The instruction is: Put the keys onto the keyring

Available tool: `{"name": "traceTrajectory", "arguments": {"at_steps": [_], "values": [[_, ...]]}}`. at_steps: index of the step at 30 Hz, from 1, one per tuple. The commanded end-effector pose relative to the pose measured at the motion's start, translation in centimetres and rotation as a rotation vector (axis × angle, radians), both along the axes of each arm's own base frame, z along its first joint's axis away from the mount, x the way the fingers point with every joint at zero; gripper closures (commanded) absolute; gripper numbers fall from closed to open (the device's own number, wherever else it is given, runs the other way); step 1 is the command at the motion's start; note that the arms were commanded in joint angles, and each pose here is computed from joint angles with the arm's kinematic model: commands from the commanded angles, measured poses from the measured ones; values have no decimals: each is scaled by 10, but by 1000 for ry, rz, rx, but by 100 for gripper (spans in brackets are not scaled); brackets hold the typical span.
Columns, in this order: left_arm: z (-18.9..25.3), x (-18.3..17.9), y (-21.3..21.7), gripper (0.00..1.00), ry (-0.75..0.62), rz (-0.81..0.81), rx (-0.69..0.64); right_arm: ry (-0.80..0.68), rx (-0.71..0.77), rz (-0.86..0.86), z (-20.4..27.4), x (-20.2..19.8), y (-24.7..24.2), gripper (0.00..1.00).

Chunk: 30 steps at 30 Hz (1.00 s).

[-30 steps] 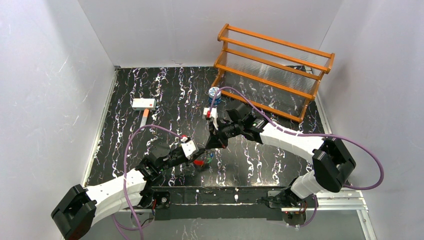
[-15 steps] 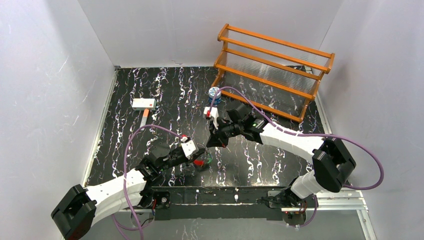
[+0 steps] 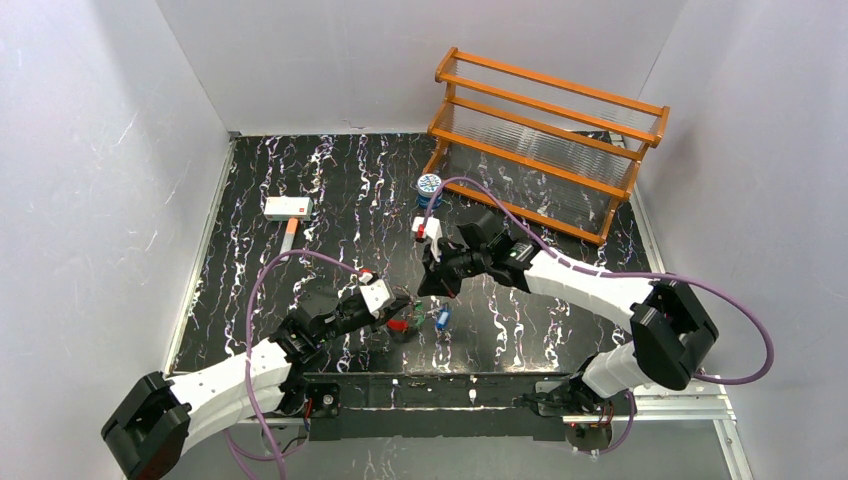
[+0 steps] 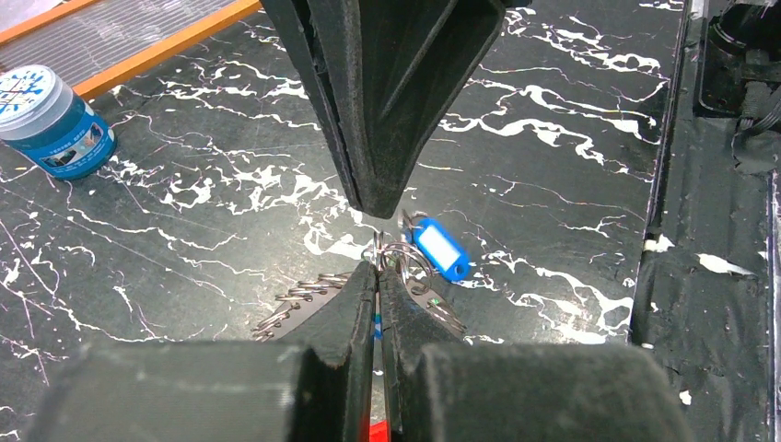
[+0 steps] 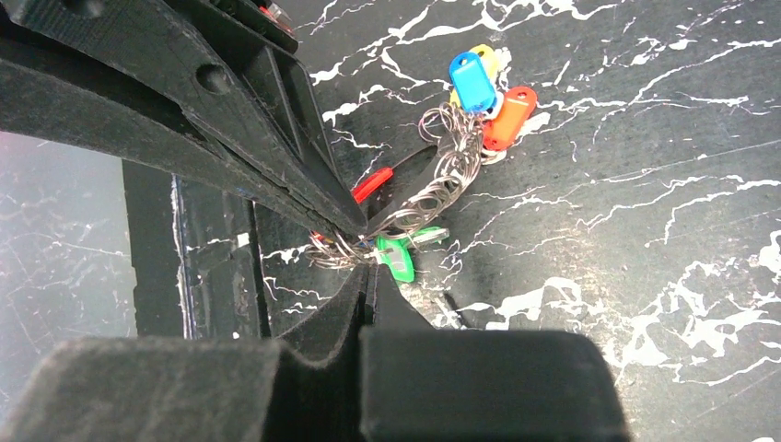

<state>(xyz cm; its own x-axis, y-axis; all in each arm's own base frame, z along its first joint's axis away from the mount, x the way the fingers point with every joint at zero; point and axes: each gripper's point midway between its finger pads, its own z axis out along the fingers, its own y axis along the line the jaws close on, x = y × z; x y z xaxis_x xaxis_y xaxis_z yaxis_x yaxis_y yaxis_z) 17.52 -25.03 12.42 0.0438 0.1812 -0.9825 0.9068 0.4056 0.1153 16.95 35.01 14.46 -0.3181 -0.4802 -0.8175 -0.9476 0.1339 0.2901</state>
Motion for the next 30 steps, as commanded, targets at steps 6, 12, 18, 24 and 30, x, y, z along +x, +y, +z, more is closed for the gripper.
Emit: {"name": "traceTrajectory", "arguments": {"at_steps": [6, 12, 18, 24, 30], "values": [[12, 2, 2, 100, -25, 29, -54, -41, -31, -164, -3, 19, -15, 95], [14, 5, 9, 100, -32, 73, -67, 30, -101, -384, -29, 36, -43, 63], [13, 5, 10, 100, -27, 76, -66, 121, -190, -546, -61, 51, -65, 47], [13, 4, 9, 100, -24, 73, -64, 261, -269, -624, -82, 58, -67, 46], [13, 4, 9, 100, -22, 74, -66, 409, -314, -712, -92, 54, -72, 45]]}}
